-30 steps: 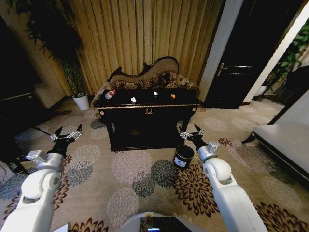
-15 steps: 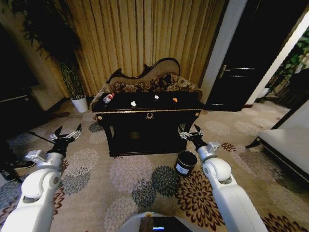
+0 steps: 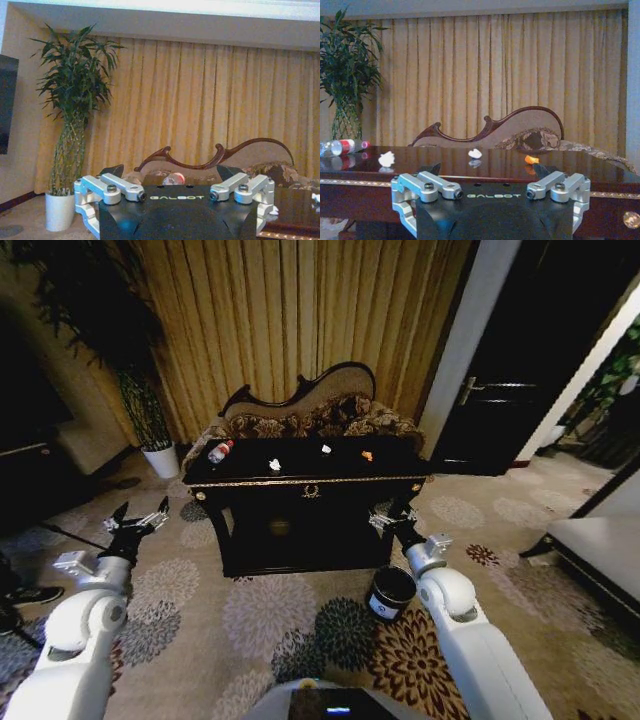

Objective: Move to the front of the table and place the trash on the table into the trash bin.

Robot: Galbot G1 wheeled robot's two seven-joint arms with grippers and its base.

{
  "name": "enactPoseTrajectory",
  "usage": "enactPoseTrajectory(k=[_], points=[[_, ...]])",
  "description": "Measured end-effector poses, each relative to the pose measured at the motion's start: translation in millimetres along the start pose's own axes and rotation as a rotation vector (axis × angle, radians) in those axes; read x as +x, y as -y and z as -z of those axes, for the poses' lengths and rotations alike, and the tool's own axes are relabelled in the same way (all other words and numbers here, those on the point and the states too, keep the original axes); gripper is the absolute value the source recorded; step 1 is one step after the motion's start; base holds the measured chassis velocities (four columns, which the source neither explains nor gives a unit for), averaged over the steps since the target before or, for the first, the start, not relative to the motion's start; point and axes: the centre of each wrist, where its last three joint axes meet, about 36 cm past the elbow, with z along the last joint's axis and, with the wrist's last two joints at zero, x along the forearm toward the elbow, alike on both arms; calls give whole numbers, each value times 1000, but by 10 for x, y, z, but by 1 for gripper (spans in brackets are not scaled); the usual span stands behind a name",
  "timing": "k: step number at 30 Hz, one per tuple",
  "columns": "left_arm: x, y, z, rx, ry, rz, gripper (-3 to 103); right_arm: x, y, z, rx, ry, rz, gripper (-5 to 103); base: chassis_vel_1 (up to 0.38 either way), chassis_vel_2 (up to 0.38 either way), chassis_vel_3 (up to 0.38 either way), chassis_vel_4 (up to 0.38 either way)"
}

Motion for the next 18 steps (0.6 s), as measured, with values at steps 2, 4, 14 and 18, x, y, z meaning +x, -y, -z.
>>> enactPoseTrajectory(k=[2, 4, 14, 18], points=[[2, -1, 1, 0, 0, 0, 100, 2, -1, -2, 0, 0, -1, 100, -136, 120, 145, -140], [6, -1, 0, -1, -1, 1, 100, 2, -2, -2, 0, 0, 0, 100, -120, 122, 145, -145], [15, 32, 7, 0, 0, -6, 100, 0, -8, 15, 1, 5, 1, 100, -132, 151, 145, -151], [33, 35, -3, -1, -5, -5, 100, 7, -13, 15, -1, 5, 1, 100, -164, 157, 144, -162]])
